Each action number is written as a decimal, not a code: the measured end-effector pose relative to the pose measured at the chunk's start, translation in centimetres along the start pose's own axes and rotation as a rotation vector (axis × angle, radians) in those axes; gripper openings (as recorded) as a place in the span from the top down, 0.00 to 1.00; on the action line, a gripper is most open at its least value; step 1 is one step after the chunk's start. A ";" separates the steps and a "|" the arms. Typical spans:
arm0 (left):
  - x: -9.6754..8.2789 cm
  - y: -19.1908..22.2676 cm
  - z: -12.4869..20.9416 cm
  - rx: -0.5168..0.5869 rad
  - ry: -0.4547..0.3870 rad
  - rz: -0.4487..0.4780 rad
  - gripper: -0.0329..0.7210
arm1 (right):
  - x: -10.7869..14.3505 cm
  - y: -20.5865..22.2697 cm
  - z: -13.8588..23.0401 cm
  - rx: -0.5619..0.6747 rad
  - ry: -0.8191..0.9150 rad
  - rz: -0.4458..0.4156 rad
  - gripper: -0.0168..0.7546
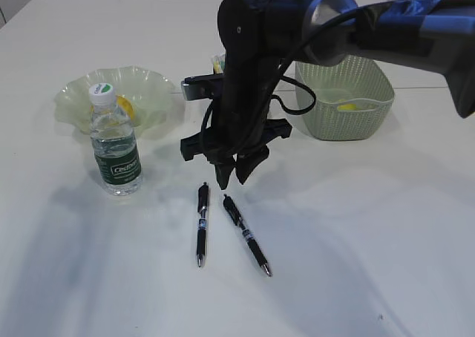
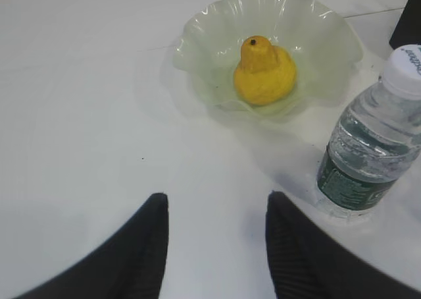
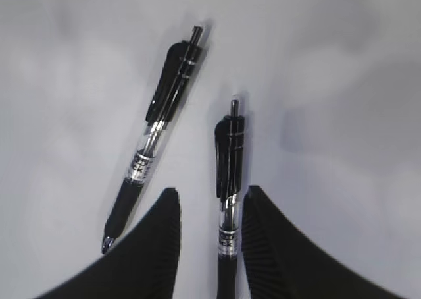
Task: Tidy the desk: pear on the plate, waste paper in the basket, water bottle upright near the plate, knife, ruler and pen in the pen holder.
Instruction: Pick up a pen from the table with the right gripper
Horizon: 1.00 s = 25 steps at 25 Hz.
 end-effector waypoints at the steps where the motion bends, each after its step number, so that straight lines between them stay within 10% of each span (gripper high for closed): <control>1: 0.0 0.0 0.0 0.000 0.000 0.000 0.50 | -0.1 0.0 0.0 0.000 -0.001 0.004 0.67; 25: 0.0 0.0 0.0 0.002 -0.002 0.000 0.50 | -0.1 1.5 1.2 0.057 0.006 -0.004 0.67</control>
Point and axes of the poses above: a point on each arm's last joint axis where the gripper is mounted, y pointing out along that axis toward the gripper, x along the wrist's bending axis when the last joint is at zero, z = x × y, the point moved 4 cm from there along y, pointing out along that axis toward the gripper, and after that the axes turned 11 degrees about -y, right-handed, at the moved point
